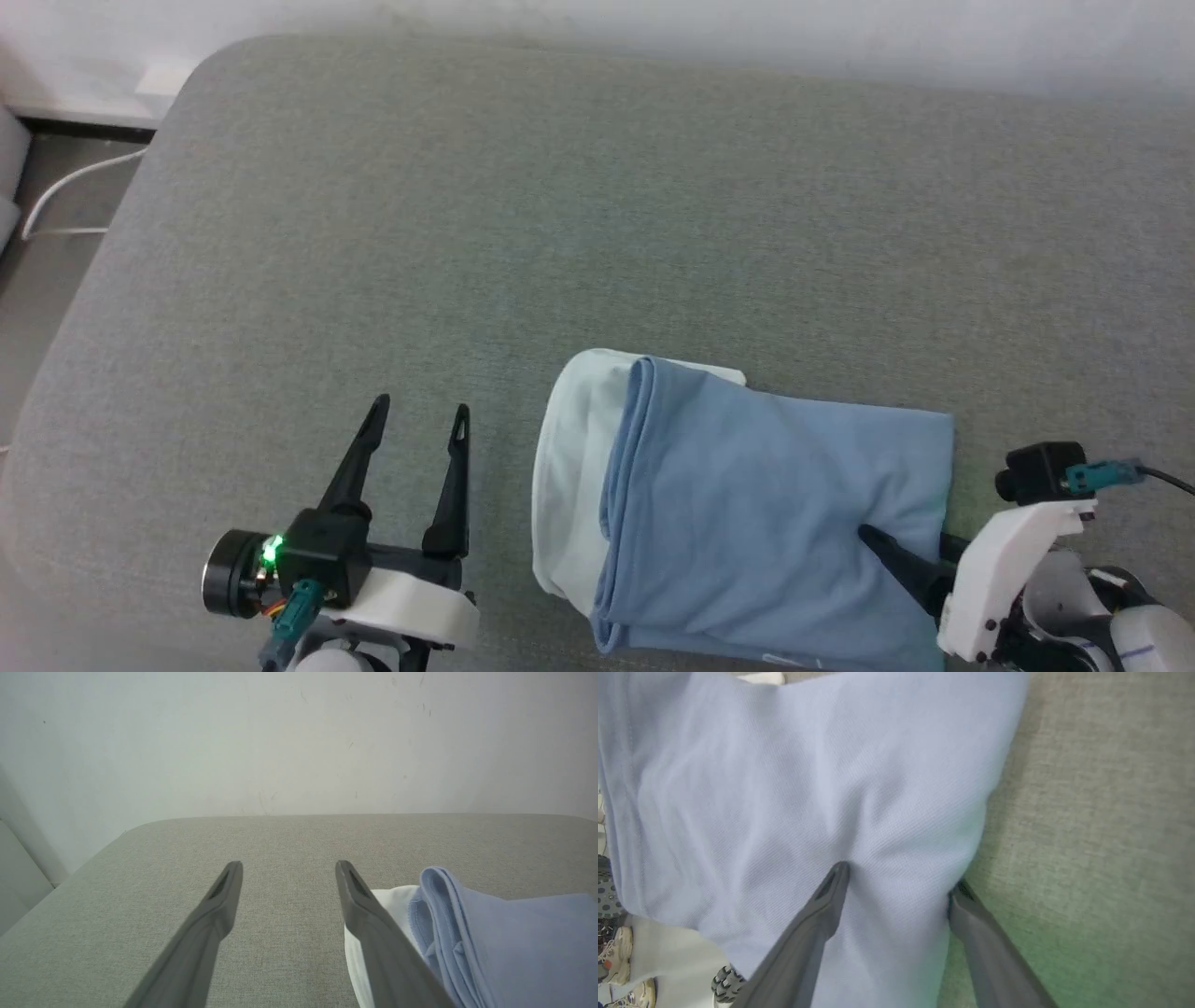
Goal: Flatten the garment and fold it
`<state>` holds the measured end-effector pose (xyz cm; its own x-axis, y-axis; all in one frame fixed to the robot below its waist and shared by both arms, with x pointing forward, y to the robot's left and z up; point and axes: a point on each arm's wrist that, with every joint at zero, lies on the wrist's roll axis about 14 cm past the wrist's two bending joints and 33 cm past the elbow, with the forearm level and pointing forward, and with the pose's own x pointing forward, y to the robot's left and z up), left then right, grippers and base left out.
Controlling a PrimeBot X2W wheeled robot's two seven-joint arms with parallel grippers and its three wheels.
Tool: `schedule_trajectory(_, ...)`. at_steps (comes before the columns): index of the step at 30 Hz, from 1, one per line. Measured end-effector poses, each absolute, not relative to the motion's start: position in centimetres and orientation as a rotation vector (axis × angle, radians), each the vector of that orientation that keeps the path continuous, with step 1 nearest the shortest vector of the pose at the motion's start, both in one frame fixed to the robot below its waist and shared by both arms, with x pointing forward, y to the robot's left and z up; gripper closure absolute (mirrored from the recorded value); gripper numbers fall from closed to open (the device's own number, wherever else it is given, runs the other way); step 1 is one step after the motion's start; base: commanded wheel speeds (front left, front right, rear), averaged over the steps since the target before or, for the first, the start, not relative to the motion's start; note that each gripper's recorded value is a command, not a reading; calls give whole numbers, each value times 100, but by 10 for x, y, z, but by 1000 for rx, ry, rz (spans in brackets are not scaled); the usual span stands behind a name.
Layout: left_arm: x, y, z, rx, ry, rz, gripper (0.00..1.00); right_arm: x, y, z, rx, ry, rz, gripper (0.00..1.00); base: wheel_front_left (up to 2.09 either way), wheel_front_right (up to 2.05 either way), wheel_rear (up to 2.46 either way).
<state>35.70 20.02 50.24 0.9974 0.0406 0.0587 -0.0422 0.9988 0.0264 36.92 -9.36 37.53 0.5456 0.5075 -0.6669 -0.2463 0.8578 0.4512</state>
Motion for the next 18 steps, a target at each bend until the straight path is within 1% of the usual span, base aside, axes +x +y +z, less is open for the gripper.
schedule_trajectory(5, 351, 210, 500, 36, -45, 76, 0, 374, -66, 369, 301, 908, 531, 0, 0, 0, 0)
schedule_trajectory(6, 350, 212, 500, 37, -45, 80, 0, 374, -62, 368, 297, 909, 541, 55, 0, 0, 0)
schedule_trajectory(7, 349, 213, 500, 38, -45, 84, 0, 376, -60, 368, 291, 904, 548, 100, 0, 0, 0)
schedule_trajectory(11, 349, 211, 502, 36, -53, 78, 0, 380, -56, 371, 239, 858, 563, 100, 0, 0, 0)
schedule_trajectory(13, 351, 206, 503, 33, -58, 64, 0, 383, -59, 375, 181, 821, 573, 100, 0, 0, 0)
schedule_trajectory(15, 354, 198, 504, 23, -61, 38, 0, 391, -65, 386, 98, 754, 580, 100, 0, 0, 0)
schedule_trajectory(18, 359, 181, 502, 9, -61, -19, 0, 414, -83, 415, -91, 614, 584, 100, 0, 0, 0)
